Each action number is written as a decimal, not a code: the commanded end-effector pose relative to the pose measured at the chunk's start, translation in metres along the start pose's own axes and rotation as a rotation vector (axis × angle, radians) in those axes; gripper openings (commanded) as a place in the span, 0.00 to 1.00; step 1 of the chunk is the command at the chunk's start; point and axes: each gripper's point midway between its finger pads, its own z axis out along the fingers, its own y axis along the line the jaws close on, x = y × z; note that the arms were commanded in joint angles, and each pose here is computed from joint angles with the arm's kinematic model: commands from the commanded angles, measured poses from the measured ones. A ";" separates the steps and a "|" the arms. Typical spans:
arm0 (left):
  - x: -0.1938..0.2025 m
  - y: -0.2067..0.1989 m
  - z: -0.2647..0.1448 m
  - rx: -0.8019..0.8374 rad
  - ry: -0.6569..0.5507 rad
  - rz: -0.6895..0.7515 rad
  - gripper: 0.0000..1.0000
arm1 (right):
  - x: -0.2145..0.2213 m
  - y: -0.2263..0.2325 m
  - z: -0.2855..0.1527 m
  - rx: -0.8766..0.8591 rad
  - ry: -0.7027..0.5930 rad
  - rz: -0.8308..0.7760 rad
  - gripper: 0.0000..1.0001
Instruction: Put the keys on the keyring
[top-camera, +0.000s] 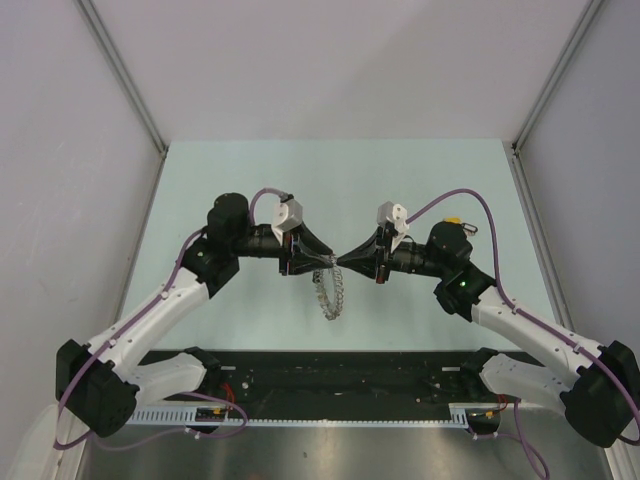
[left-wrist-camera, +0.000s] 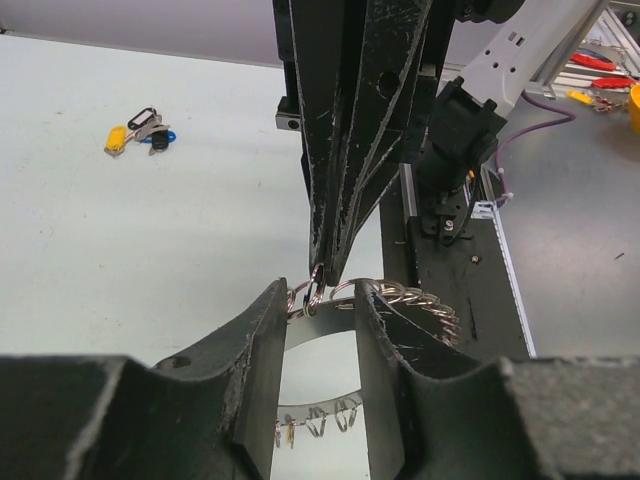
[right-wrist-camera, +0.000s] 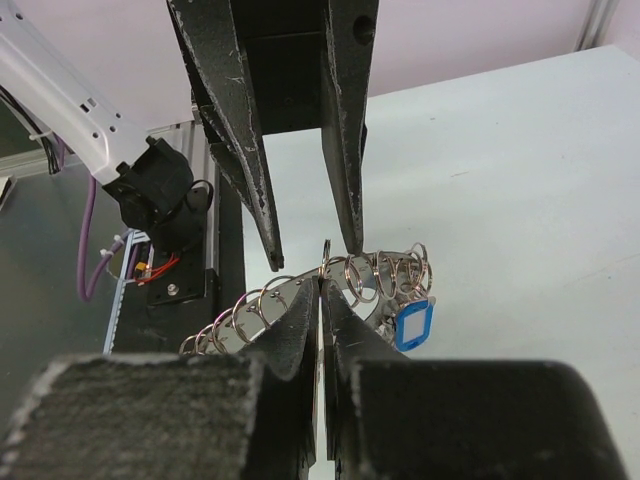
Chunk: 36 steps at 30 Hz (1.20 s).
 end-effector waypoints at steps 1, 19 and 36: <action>-0.012 -0.005 0.002 0.035 -0.017 0.019 0.36 | -0.045 0.008 0.001 -0.027 -0.100 -0.108 0.00; 0.007 0.006 0.001 -0.023 0.042 -0.018 0.00 | -0.044 0.006 -0.001 -0.014 -0.097 -0.111 0.00; -0.010 0.005 -0.013 -0.094 -0.003 0.222 0.00 | -0.049 -0.036 -0.028 0.248 -0.103 -0.006 0.63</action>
